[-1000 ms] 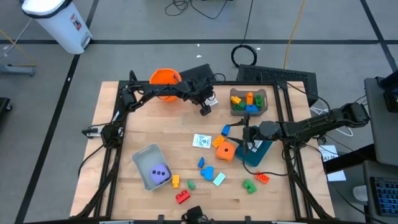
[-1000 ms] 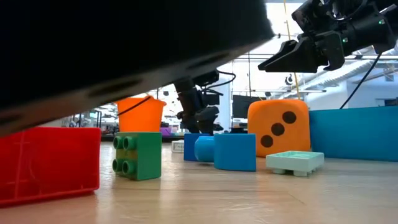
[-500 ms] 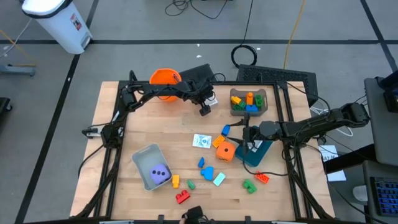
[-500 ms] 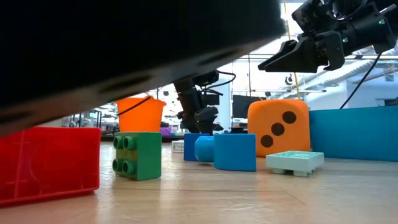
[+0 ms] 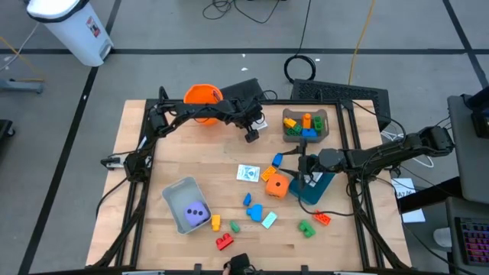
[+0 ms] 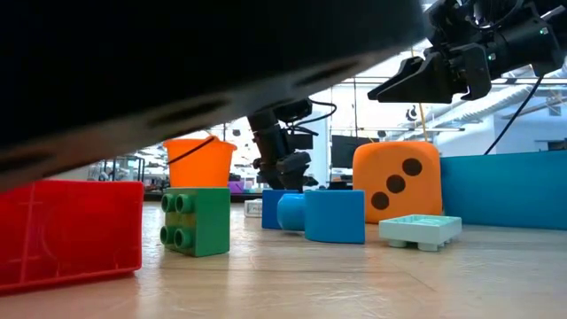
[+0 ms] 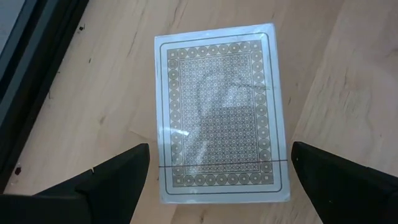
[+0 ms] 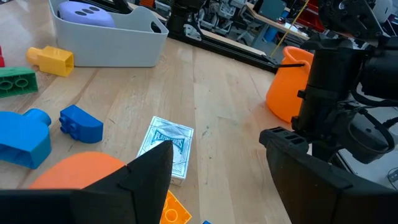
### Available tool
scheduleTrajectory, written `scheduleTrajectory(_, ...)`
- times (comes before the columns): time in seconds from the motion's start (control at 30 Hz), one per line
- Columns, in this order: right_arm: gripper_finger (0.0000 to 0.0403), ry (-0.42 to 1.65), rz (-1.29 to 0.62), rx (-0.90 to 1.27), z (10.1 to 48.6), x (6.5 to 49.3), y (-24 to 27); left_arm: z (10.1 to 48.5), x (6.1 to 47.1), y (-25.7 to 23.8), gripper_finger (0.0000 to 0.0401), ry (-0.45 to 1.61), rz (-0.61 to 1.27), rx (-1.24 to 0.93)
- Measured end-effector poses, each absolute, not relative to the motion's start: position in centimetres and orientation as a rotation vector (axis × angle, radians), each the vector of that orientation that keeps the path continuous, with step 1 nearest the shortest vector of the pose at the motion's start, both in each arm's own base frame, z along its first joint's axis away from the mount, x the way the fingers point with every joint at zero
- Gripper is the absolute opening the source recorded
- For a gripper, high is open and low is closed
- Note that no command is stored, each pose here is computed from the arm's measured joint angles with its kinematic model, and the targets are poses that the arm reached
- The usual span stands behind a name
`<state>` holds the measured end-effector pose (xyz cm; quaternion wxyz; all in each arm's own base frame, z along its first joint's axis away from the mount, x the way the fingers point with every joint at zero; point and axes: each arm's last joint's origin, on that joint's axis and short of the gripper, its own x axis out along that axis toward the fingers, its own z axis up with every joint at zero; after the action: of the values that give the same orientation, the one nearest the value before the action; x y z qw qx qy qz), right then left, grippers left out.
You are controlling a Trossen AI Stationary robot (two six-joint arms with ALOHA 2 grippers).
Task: Pick & Place Toys
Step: Put the brown deck of cards into the blue bin
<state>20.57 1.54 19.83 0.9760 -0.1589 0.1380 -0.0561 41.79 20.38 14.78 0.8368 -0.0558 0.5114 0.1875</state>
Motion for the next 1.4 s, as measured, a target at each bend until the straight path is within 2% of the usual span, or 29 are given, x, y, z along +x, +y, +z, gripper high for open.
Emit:
scheduleTrajectory(0.4,0.0254,0.278,-0.113,-0.320,19.8,20.6,1.5,14.8,41.8,20.3,0.0392,1.090,0.411,-0.092)
scheduleTrajectory(0.73,0.0254,0.278,-0.113,-0.320,19.8,20.6,1.5,15.0,41.9,20.3,0.0291,1.084,0.414,-0.075)
scheduleTrajectory(1.07,0.0254,0.278,-0.112,-0.320,19.8,20.6,1.5,15.0,41.7,20.6,0.0216,1.094,0.424,-0.057)
scheduleTrajectory(1.2,0.0254,0.278,-0.113,-0.320,19.8,20.6,1.5,15.0,41.7,20.6,0.0203,1.093,0.439,-0.068)
scheduleTrajectory(1.4,0.0254,0.278,-0.113,-0.320,19.8,20.6,1.5,16.3,41.4,20.5,0.0210,1.068,0.447,-0.087)
